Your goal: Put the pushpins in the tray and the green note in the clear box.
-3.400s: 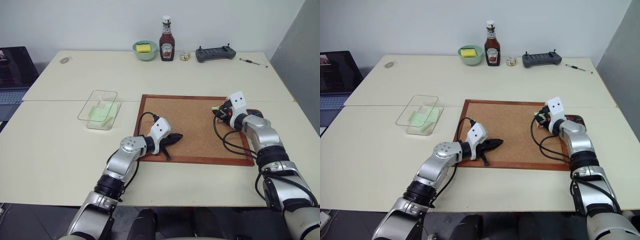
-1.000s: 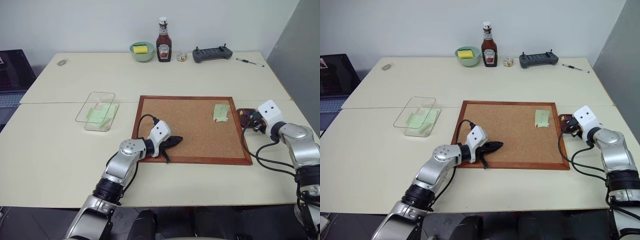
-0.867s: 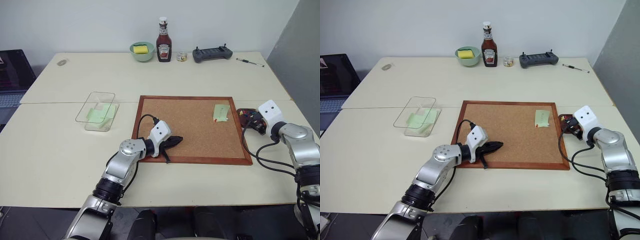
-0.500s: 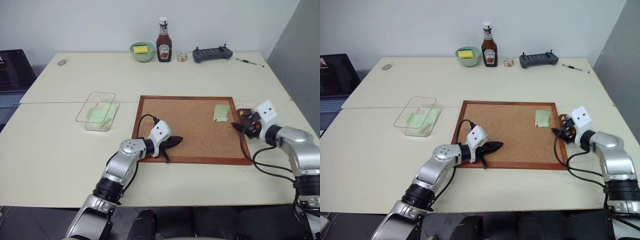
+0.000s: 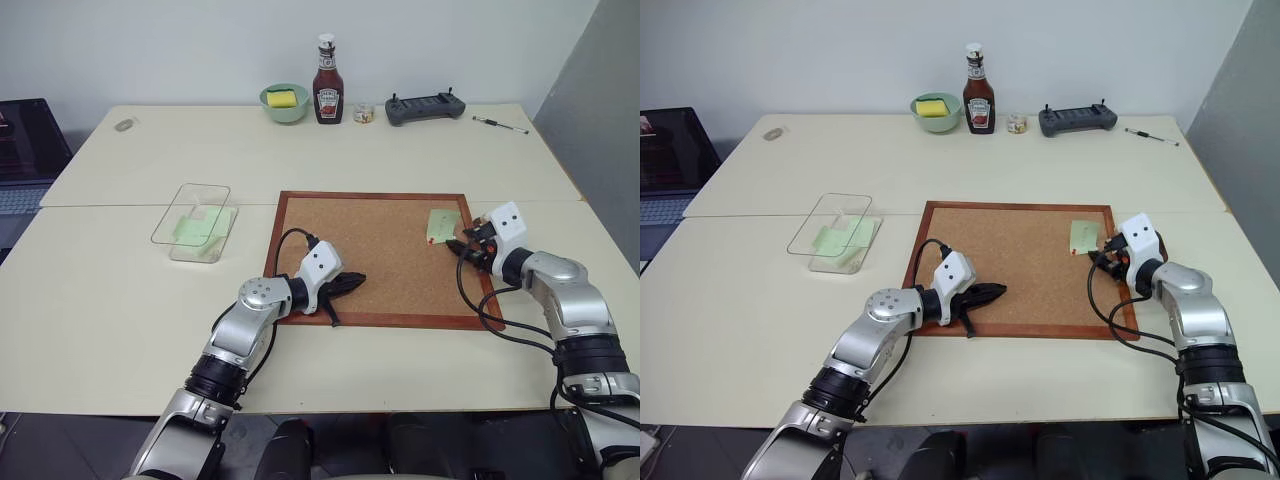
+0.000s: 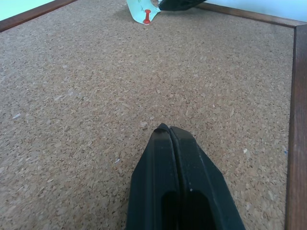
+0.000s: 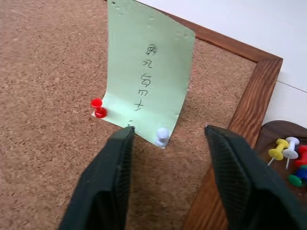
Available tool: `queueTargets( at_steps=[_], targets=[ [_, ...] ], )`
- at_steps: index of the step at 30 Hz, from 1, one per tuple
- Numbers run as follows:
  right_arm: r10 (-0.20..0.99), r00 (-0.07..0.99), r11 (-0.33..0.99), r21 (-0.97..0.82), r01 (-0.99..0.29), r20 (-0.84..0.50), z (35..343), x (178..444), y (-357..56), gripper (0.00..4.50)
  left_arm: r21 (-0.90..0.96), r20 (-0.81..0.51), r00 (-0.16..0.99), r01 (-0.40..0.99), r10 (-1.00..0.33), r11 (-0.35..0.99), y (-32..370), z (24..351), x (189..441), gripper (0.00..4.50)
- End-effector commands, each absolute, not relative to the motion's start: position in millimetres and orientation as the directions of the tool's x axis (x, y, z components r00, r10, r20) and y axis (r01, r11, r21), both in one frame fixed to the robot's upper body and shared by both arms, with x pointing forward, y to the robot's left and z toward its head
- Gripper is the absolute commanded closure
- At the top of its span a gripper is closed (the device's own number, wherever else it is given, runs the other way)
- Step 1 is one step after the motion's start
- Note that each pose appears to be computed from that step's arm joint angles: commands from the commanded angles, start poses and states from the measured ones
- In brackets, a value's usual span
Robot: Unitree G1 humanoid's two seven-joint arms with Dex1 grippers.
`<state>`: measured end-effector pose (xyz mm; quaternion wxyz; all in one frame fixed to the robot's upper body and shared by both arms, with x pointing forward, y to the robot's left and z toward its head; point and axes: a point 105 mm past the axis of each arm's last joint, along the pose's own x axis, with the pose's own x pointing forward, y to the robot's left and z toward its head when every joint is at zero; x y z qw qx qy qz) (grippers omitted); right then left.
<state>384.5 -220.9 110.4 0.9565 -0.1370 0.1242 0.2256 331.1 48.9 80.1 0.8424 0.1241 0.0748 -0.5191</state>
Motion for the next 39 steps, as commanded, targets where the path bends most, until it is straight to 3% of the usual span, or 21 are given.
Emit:
queueTargets(
  at_steps=[1,8,36,39],
  targets=[
    [0.407,0.878,0.854,-0.236,-0.463,-0.251,124.6,389.7,-217.1,2.99,0.109,-0.298,0.442,0.896,-0.846,0.43,51.0,68.2,327.6,4.5],
    [0.416,0.873,0.849,-0.234,-0.473,-0.254,124.0,390.5,-212.4,4.47,0.109,-0.297,0.442,0.896,-0.847,0.429,50.8,68.5,327.7,4.5],
    [0.45,0.874,0.846,-0.226,-0.483,-0.187,163.0,374.5,-220.0,4.47,0.106,-0.307,0.439,0.898,-0.845,0.428,51.8,65.6,324.9,4.5],
    [0.412,0.889,0.858,-0.244,-0.452,-0.2,163.8,372.8,-232.9,4.47,0.105,-0.306,0.439,0.897,-0.844,0.429,51.7,65.6,325.1,4.5]
  ],
)
